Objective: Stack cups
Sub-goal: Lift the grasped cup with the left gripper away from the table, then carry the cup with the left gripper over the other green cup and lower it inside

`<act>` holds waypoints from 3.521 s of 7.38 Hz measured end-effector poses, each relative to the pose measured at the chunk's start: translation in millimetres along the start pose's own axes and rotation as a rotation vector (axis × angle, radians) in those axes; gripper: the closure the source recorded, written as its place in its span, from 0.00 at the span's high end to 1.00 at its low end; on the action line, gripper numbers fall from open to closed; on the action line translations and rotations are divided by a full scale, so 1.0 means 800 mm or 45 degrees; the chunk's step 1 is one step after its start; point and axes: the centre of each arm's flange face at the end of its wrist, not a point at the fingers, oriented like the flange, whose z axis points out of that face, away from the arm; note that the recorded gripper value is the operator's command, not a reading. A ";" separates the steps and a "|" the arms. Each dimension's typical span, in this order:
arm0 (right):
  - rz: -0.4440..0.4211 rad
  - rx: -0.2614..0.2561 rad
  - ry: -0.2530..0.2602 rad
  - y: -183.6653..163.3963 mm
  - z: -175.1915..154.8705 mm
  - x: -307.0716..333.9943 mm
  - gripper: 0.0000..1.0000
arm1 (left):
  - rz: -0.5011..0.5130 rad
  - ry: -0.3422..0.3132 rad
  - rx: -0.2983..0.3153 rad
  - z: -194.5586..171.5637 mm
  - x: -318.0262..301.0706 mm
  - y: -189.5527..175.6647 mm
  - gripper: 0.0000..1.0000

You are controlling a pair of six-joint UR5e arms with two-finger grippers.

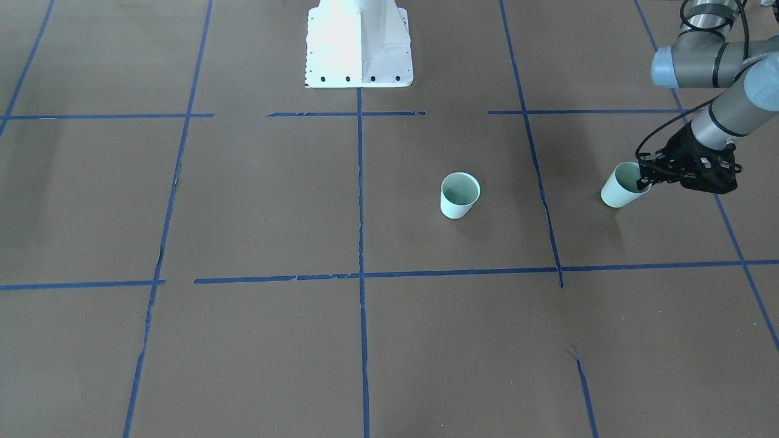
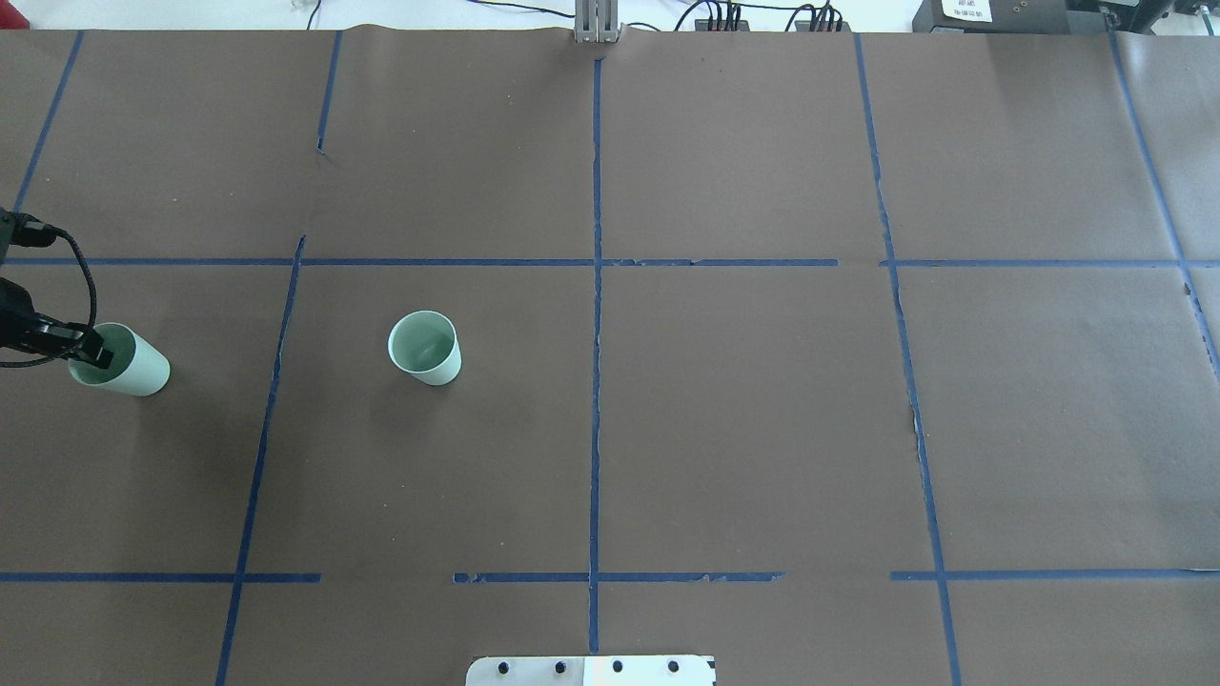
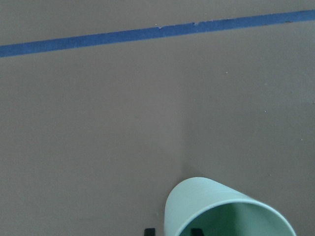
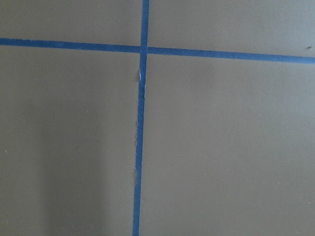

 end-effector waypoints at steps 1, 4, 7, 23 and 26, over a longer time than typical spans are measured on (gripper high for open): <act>0.000 0.000 0.000 0.000 0.000 0.000 1.00 | 0.002 0.009 0.011 -0.018 0.006 -0.002 0.00; -0.001 -0.001 0.000 0.000 0.000 0.000 1.00 | -0.051 -0.037 -0.016 -0.150 0.016 -0.060 0.00; 0.000 -0.001 0.000 0.000 0.000 0.000 1.00 | -0.214 -0.078 -0.010 -0.297 0.089 -0.144 0.00; -0.001 0.000 0.000 0.000 0.000 0.000 1.00 | -0.429 0.113 -0.119 -0.056 0.404 -0.115 0.00; -0.001 0.000 0.000 0.000 0.000 0.000 1.00 | -0.420 0.117 -0.126 -0.051 0.408 -0.113 0.00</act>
